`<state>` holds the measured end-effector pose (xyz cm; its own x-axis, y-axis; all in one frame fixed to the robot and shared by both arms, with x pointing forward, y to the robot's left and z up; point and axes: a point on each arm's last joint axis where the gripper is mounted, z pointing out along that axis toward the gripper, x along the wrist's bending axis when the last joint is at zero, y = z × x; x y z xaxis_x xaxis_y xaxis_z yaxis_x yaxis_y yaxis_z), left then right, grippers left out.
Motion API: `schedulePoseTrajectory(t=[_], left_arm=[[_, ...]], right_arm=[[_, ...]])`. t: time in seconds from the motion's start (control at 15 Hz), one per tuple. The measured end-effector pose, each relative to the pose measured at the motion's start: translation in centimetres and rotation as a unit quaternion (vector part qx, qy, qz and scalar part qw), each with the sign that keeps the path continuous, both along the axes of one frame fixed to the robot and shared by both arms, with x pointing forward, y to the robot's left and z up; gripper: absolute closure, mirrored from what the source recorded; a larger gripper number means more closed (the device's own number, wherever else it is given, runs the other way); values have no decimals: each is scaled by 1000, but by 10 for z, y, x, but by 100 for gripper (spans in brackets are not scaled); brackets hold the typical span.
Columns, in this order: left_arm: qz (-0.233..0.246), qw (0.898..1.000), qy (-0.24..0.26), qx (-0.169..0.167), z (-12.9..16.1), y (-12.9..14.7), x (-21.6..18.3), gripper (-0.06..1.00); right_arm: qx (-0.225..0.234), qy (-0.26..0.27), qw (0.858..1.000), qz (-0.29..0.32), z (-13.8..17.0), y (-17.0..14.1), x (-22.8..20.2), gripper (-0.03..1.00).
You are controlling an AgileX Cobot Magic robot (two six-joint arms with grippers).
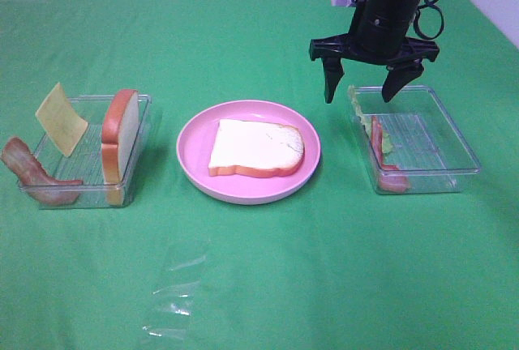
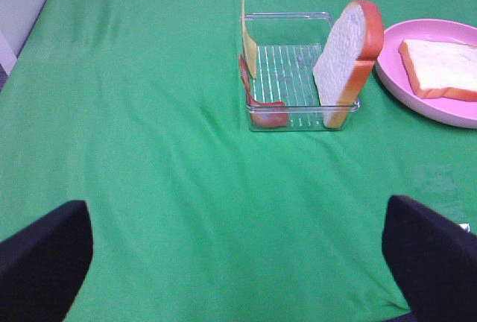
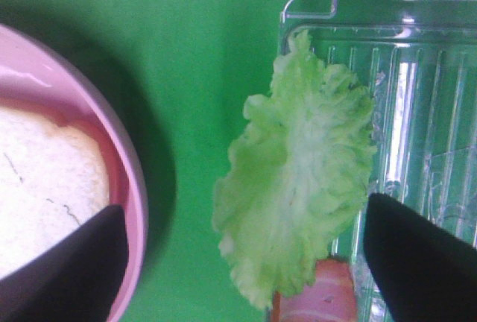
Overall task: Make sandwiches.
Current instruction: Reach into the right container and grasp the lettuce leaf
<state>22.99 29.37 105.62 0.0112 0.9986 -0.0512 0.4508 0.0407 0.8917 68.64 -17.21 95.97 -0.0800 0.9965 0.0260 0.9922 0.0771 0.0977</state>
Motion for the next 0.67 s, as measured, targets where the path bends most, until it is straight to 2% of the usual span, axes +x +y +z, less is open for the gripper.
schedulePoseTrajectory(t=[0.2, 0.4, 0.53, 0.67], left_arm=[[0, 1000, 0, 0, 0, 0, 0, -3], [0, 1000, 0, 0, 0, 0, 0, -3], [0, 1000, 0, 0, 0, 0, 0, -3], [0, 1000, 0, 0, 0, 0, 0, -3]], right_arm=[[-4, 13, 1000, 0, -19, 1, 3, 14], [-14, 16, 1000, 3, -24, -1, 4, 15], [-19, 14, 1000, 4, -24, -1, 4, 23], [-25, 13, 1000, 6, -24, -2, 5, 41]])
